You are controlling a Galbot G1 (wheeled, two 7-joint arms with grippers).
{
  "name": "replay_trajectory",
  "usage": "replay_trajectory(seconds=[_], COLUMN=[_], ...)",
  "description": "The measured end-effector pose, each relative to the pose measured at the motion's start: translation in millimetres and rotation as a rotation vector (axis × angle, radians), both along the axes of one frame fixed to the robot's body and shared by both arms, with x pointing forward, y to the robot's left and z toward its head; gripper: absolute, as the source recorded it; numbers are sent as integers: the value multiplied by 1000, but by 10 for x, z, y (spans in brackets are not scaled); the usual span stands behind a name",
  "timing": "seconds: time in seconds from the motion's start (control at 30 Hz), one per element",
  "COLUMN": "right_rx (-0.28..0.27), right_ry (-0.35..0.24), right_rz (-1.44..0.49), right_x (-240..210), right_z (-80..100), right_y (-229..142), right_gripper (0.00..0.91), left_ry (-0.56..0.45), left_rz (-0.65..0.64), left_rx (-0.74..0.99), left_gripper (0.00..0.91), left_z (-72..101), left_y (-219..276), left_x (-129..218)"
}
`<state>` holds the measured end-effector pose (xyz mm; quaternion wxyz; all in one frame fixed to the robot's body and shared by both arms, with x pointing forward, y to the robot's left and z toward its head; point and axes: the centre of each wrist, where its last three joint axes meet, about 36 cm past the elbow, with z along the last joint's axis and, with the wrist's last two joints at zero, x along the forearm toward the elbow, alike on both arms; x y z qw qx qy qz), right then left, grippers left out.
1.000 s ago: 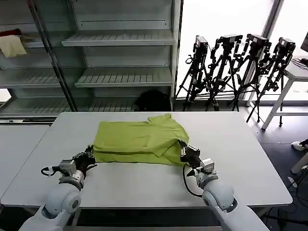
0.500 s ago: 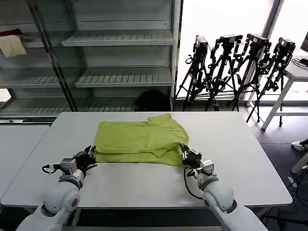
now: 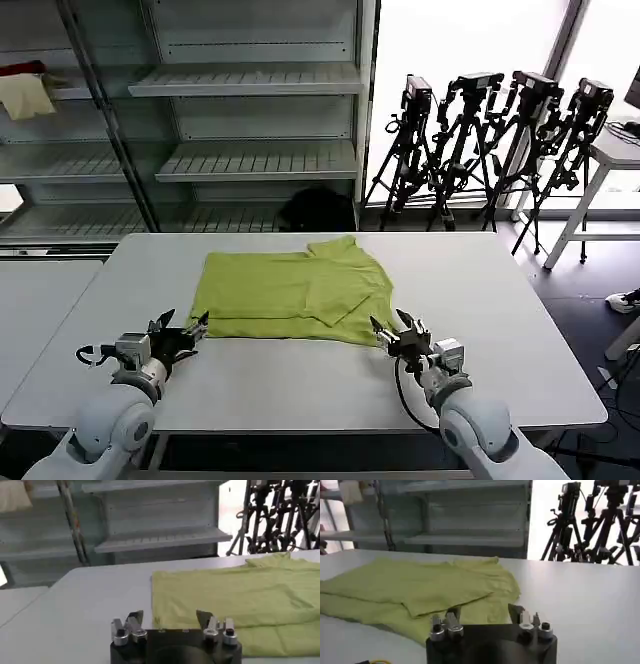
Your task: Fold and organize the clothes.
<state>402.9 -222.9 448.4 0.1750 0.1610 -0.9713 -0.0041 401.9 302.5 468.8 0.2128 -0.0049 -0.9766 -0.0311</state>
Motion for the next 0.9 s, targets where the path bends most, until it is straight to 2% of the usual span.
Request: replay_trajectory(seconds=[0.17, 0.33, 0.43, 0.5, 0.63, 0.77, 0.87, 0.9], right_rx=[26, 40, 47, 51, 57, 59, 61, 62], right_ry=[35, 57, 64, 68, 77, 88, 95, 98], right_rz=[8, 12, 13, 16, 21, 24, 23, 22], right_x=[-78, -109, -112, -112, -95, -71, -56, -52], right_z=[0, -3, -7, -11, -39, -77, -100, -110], right_y=[-12, 2, 22, 39, 82, 115, 127, 129], right_gripper=[907, 826, 746, 715, 665, 655, 584, 534], left_ry=[13, 30, 40, 45, 61, 72, 81, 83], left_rz=[7, 16, 22, 26, 34, 42, 47, 47], left_rx=[-29, -47, -60, -70, -88, -98, -102, -103], left_gripper=[907, 907, 796, 635, 574, 554, 373, 302], left_z=[9, -22, -48, -60, -117, -172, -215, -226], left_y=[22, 67, 88, 100, 121, 143, 171, 176], left_x=[8, 34, 56, 73, 93, 119, 128, 125])
